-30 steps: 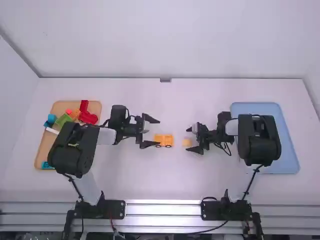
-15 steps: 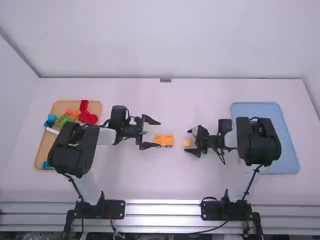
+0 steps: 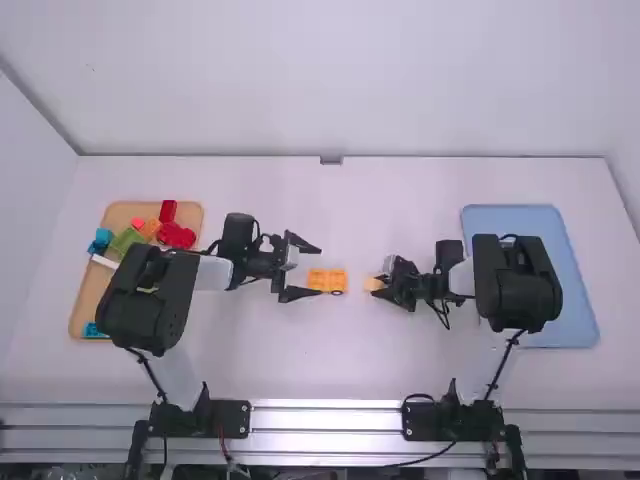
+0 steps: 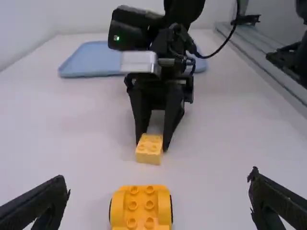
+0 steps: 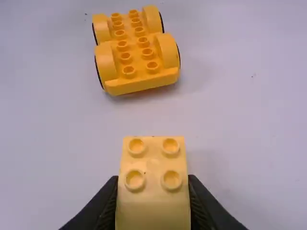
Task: Assemble lego blocks to make yellow taxi
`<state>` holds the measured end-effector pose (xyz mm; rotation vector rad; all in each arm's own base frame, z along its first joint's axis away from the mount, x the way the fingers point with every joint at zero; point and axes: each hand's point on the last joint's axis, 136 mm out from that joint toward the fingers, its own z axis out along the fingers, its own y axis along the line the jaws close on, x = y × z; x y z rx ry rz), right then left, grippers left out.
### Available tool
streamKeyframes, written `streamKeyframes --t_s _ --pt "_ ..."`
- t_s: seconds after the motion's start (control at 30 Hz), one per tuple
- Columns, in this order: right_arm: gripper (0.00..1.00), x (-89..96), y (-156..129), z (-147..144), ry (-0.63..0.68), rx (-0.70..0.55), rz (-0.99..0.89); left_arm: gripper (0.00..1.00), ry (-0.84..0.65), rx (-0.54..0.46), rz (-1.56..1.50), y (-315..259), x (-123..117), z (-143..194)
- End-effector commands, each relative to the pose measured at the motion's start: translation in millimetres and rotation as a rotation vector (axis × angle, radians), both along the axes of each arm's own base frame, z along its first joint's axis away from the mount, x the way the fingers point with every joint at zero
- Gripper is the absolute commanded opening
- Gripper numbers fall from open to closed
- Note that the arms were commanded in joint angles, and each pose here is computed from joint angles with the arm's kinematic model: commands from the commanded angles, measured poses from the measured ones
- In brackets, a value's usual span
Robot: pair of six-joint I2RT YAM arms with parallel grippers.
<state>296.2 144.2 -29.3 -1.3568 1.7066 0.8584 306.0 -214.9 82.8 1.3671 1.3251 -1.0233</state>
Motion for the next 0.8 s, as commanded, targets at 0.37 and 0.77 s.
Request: streamKeyframes --t_s 0.37,0.77 --pt "0.30 21.8 21.0 48.9 -0.017 0.201 0.057 0.99 -0.011 0.284 0.123 -15.0 12.0 -73.4" --pt "0.26 7.2 57.3 64.2 -0.084 0.043 0.159 0.96 0.048 0.250 0.086 -21.2 22.2 -102.3"
